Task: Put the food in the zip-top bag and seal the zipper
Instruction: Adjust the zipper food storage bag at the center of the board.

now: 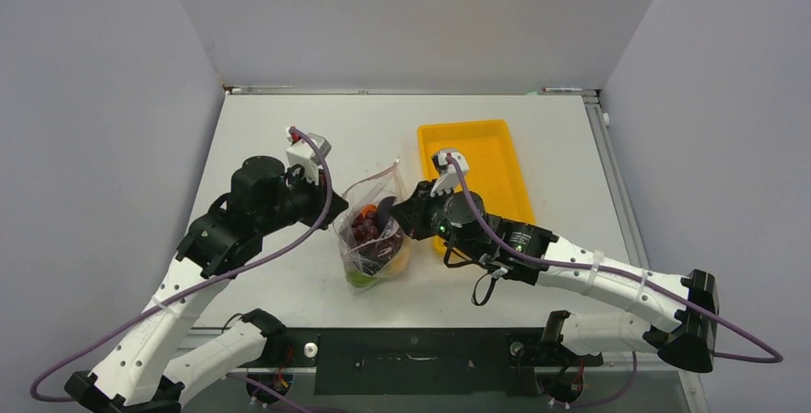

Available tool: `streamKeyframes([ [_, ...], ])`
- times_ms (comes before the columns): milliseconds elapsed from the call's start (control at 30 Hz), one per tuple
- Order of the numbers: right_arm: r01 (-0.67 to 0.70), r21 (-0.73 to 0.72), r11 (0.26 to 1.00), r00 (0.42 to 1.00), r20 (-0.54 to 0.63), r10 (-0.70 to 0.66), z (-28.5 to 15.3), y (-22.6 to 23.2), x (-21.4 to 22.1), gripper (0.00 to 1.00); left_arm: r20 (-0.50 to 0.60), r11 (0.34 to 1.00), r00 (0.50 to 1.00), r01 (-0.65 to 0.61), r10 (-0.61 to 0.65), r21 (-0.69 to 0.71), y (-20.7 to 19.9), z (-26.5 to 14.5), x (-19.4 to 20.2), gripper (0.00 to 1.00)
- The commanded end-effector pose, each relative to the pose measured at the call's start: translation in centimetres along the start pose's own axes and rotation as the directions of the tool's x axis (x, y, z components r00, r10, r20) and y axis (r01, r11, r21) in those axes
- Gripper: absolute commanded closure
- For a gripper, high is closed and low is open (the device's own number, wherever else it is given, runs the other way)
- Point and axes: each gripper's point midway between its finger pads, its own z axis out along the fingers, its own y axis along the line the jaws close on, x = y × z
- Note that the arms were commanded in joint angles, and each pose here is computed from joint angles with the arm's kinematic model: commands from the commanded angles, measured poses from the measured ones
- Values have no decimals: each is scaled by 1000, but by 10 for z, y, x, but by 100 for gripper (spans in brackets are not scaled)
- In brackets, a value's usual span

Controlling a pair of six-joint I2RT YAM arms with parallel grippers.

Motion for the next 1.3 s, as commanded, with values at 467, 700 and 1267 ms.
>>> streamKeyframes([
  [467, 283, 78, 956, 954, 77, -289, -46, -6, -60, 55, 16, 984, 999, -43, 41, 171, -31, -3, -6, 100],
  [700, 477, 85, 875, 874, 59, -482, -66, -5, -82, 46, -23, 971, 996, -83, 90, 222, -38, -5, 0, 100],
  [1267, 812, -172, 558, 571, 33, -821, -95, 14, -73, 32, -54, 913, 979, -162, 196, 374, -67, -38, 12, 100],
])
